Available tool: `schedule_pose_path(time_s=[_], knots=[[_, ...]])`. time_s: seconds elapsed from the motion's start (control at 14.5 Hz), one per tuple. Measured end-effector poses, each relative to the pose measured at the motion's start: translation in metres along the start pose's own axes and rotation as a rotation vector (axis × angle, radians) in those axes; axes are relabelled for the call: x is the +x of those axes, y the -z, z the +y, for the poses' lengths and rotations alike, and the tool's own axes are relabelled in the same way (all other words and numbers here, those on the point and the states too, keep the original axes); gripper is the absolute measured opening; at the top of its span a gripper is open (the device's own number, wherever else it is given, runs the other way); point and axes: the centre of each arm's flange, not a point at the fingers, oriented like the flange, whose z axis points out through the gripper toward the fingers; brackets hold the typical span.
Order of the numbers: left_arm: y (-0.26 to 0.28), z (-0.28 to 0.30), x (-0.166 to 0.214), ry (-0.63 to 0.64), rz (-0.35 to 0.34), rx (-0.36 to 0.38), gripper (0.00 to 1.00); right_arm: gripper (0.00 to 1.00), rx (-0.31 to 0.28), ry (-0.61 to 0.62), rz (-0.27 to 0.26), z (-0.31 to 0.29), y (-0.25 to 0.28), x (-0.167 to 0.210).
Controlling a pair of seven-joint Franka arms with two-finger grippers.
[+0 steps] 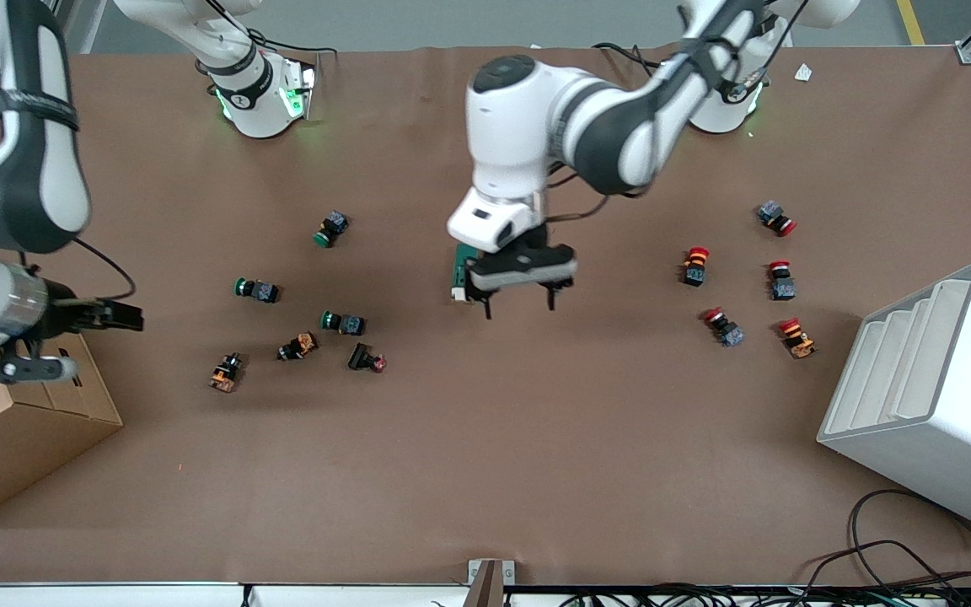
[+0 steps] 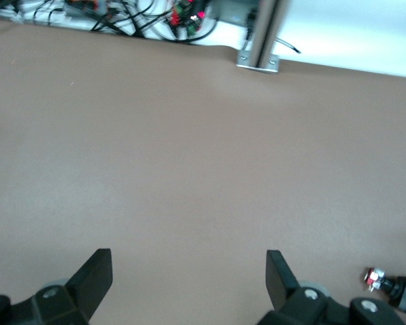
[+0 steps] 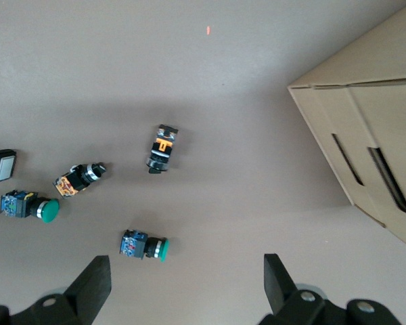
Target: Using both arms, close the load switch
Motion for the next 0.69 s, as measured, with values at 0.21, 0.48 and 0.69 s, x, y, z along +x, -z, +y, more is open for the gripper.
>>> schedule_pose_path(time_s=[0.21,0.48,0.69], knots=[[0.008,-0.051,0.06,-0.011,-0.098,0.045,1.0,1.0,0.008,-0.006,0.022,0.009,0.023,-0.013],[0.024,-0.138,0.126,-0.038,-0.203,0.056,1.0,1.0,0.018,-0.006,0.025,0.01,0.03,-0.019],[0.042,-0.181,0.151,-0.106,-0.21,0.063,1.0,1.0,0.026,-0.011,0.024,0.015,0.029,-0.02]])
